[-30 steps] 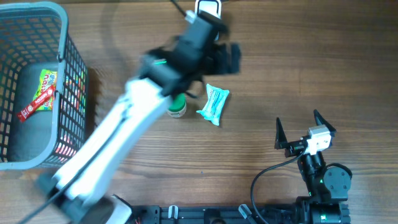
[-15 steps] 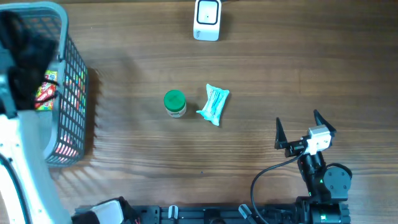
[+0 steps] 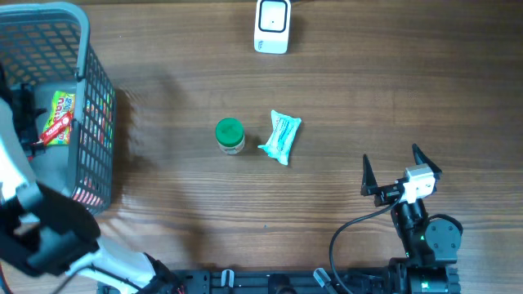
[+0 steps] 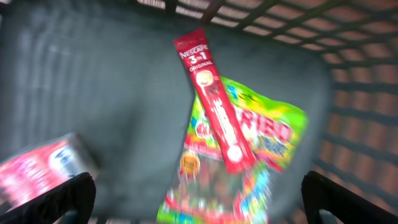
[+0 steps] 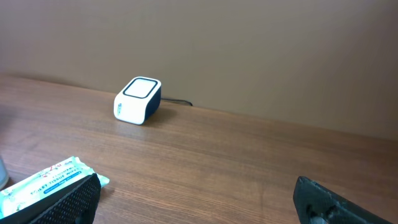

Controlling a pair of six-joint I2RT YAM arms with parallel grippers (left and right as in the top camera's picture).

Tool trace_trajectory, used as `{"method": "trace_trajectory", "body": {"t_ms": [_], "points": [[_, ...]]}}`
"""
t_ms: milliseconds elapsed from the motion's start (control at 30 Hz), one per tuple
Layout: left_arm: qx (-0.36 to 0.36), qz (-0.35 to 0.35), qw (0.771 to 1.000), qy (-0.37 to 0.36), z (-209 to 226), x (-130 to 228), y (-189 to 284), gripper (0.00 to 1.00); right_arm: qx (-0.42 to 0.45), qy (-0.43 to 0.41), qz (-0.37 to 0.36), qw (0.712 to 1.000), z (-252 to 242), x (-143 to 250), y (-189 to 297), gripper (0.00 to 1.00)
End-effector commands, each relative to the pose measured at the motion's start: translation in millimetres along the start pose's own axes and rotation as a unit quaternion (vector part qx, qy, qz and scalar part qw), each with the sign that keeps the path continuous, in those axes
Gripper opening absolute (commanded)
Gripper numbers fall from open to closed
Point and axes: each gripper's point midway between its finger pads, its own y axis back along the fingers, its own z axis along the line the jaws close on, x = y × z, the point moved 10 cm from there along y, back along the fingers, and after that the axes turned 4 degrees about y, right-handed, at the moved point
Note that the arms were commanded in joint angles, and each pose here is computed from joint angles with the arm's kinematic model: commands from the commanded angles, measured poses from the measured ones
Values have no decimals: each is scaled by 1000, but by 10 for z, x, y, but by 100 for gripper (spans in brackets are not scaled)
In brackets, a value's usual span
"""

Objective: Scan the item barcode
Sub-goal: 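Reach left gripper into basket and grasp red Nescafe stick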

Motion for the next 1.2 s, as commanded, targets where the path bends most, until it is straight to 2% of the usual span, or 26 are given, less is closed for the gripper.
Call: {"method": "trace_trajectory", "body": {"t_ms": [0, 167, 467, 733, 767, 800, 867, 933, 1000, 1167], "points": [[-35, -4, 999, 8, -98, 53, -479, 100, 2, -1, 0, 1000, 1, 1, -2, 100], [-43, -21, 999, -1, -201, 71, -847, 100, 2, 0, 0, 1000, 1, 1, -2, 100], [-39, -46, 998, -18, -291, 69, -1130, 100, 2, -1, 0, 1000, 1, 1, -2, 100], [-60, -46, 994, -76, -280, 101, -1374, 86, 2, -1, 0, 1000, 1, 1, -2, 100], [-64, -45, 993, -83, -275, 106, -1397, 80, 2, -1, 0, 1000, 1, 1, -2, 100], [-67, -44, 993, -91, -268, 110, -1411, 63, 2, -1, 0, 1000, 1, 1, -2, 100], [-68, -43, 992, -98, -265, 111, -1410, 43, 2, -1, 0, 1000, 1, 1, -2, 100], [-69, -42, 991, -102, -261, 112, -1410, 29, 2, -1, 0, 1000, 1, 1, -2, 100], [-77, -39, 991, -104, -237, 119, -1407, 5, 2, -1, 0, 1000, 1, 1, -2, 100], [-66, -44, 992, -102, -248, 76, -1213, 4, 2, -1, 0, 1000, 1, 1, -2, 100]]}}
